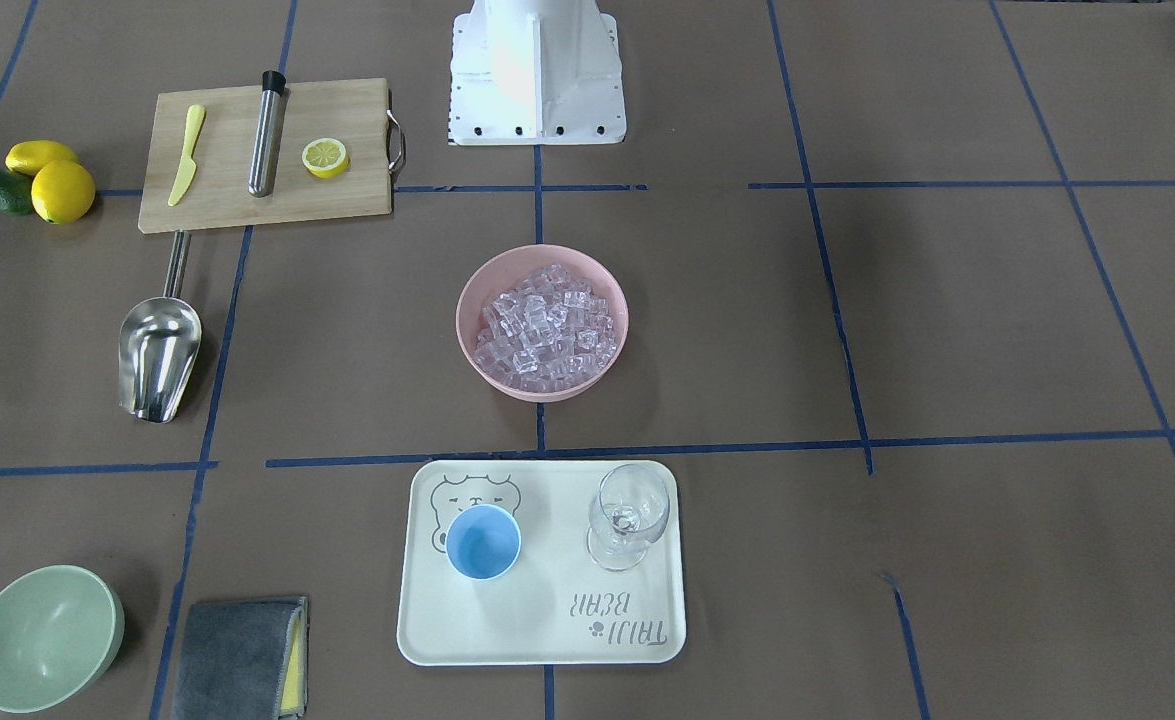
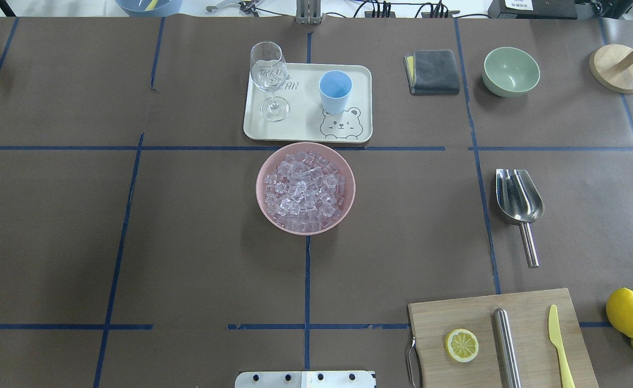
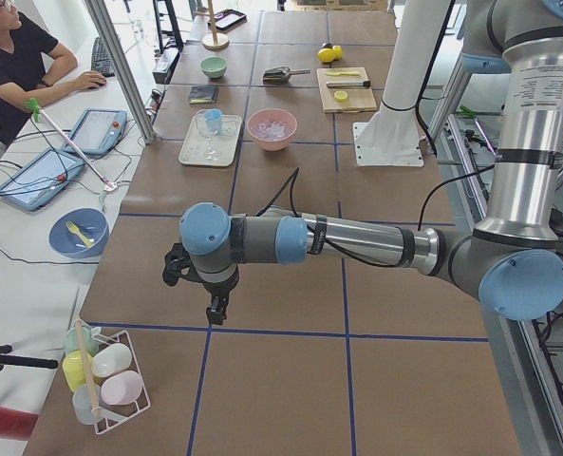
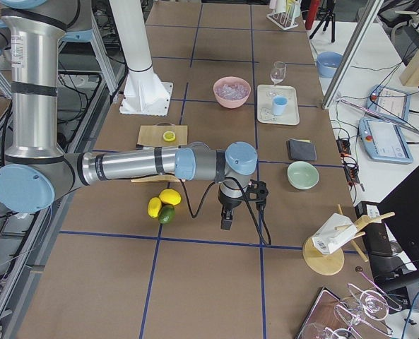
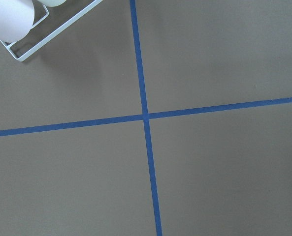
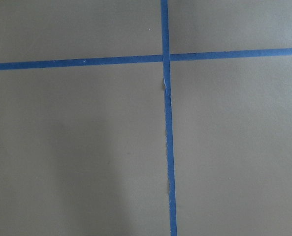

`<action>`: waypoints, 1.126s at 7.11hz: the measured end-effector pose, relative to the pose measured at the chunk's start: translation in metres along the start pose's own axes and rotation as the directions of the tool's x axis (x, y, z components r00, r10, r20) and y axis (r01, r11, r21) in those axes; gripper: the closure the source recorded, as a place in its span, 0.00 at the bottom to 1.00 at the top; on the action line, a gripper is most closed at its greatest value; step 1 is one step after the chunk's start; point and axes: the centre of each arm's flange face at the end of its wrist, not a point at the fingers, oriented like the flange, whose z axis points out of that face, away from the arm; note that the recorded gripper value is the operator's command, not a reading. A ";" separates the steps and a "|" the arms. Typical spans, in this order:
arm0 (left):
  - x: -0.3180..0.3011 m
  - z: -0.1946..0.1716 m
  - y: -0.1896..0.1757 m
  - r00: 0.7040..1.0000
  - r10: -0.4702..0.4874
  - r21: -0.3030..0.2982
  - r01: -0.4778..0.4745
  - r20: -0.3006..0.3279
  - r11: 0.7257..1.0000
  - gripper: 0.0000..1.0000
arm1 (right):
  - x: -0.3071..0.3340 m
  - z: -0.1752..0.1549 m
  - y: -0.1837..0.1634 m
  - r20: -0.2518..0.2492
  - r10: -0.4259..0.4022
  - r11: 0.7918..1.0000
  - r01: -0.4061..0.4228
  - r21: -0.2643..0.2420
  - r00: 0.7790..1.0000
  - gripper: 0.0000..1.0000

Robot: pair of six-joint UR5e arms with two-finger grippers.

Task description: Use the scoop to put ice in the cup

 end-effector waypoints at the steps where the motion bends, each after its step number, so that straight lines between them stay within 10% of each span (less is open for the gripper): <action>1: 0.002 -0.002 0.000 1.000 0.015 0.010 -0.015 0.005 1.000 0.00 | 0.000 0.000 0.000 0.000 -0.002 1.000 0.002 0.000 1.000 0.00; 8: 0.009 -0.009 -0.001 0.998 0.066 0.053 -0.067 0.022 0.996 0.00 | -0.009 -0.006 0.000 0.003 -0.022 1.000 0.022 0.018 1.000 0.00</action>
